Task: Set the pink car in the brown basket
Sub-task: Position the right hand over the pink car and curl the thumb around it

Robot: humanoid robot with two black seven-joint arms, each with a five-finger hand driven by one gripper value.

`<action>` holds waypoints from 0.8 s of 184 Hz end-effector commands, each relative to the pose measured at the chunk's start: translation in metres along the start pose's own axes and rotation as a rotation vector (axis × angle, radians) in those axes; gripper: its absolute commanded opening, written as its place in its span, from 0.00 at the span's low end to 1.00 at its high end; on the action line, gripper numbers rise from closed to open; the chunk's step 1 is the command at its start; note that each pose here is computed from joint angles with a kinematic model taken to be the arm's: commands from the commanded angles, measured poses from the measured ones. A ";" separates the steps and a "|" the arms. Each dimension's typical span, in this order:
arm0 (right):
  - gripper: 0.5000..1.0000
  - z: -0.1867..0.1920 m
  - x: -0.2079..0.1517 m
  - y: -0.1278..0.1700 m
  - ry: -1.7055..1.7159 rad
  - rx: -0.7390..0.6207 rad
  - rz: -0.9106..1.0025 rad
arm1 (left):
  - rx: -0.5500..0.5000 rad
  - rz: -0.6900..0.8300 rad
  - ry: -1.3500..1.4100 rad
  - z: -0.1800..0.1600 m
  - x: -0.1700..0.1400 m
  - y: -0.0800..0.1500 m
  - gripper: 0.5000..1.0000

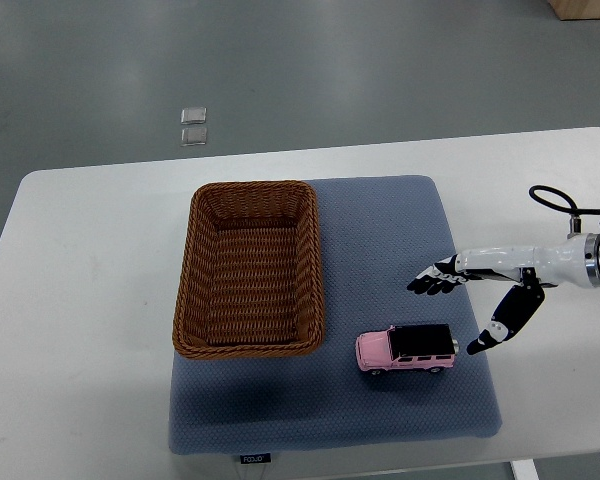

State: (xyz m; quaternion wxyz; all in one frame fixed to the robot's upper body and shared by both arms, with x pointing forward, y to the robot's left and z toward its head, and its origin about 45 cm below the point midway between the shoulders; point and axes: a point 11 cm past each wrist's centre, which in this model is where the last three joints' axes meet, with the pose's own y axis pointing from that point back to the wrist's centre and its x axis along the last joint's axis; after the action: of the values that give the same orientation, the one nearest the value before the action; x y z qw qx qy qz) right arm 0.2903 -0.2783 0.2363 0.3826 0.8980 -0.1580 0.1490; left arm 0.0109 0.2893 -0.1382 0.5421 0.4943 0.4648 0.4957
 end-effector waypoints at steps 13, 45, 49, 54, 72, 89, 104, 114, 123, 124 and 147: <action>0.81 0.005 -0.007 -0.012 -0.008 0.005 0.022 | 0.005 0.001 -0.001 -0.001 0.000 0.000 1.00; 0.81 0.010 -0.013 -0.025 -0.025 0.010 0.036 | 0.005 0.001 -0.001 -0.001 0.000 0.000 1.00; 0.81 0.010 -0.013 -0.027 -0.027 0.011 0.036 | 0.005 0.002 -0.001 -0.001 0.000 0.000 1.00; 0.81 0.011 -0.014 -0.029 -0.032 0.012 0.041 | 0.005 0.001 -0.001 -0.001 0.000 0.000 1.00; 0.81 0.012 -0.020 -0.036 -0.049 0.021 0.033 | 0.004 0.002 -0.001 -0.001 0.000 0.000 1.00; 0.81 0.014 -0.023 -0.044 -0.064 0.027 0.029 | 0.005 0.000 -0.003 -0.001 0.000 0.000 1.00; 0.81 0.015 -0.024 -0.048 -0.071 0.032 0.026 | 0.005 0.002 -0.003 -0.001 0.000 0.000 1.00; 0.81 0.015 -0.026 -0.051 -0.075 0.035 0.029 | 0.005 0.001 -0.001 -0.001 0.000 0.000 1.00; 0.81 0.016 -0.027 -0.053 -0.075 0.037 0.035 | 0.005 0.002 -0.001 -0.001 0.001 0.000 1.00; 0.81 0.015 -0.027 -0.053 -0.077 0.038 0.037 | 0.004 0.004 -0.001 -0.001 0.001 0.000 1.00; 0.81 0.017 -0.030 -0.058 -0.090 0.043 0.043 | 0.005 0.002 -0.001 -0.001 0.001 0.000 1.00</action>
State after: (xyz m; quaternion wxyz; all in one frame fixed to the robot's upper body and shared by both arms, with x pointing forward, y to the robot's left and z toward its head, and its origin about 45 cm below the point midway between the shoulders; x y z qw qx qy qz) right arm 0.2892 -0.2495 0.1811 0.3552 0.9075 -0.1869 0.1239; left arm 0.0101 0.2899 -0.1383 0.5407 0.4967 0.4652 0.4946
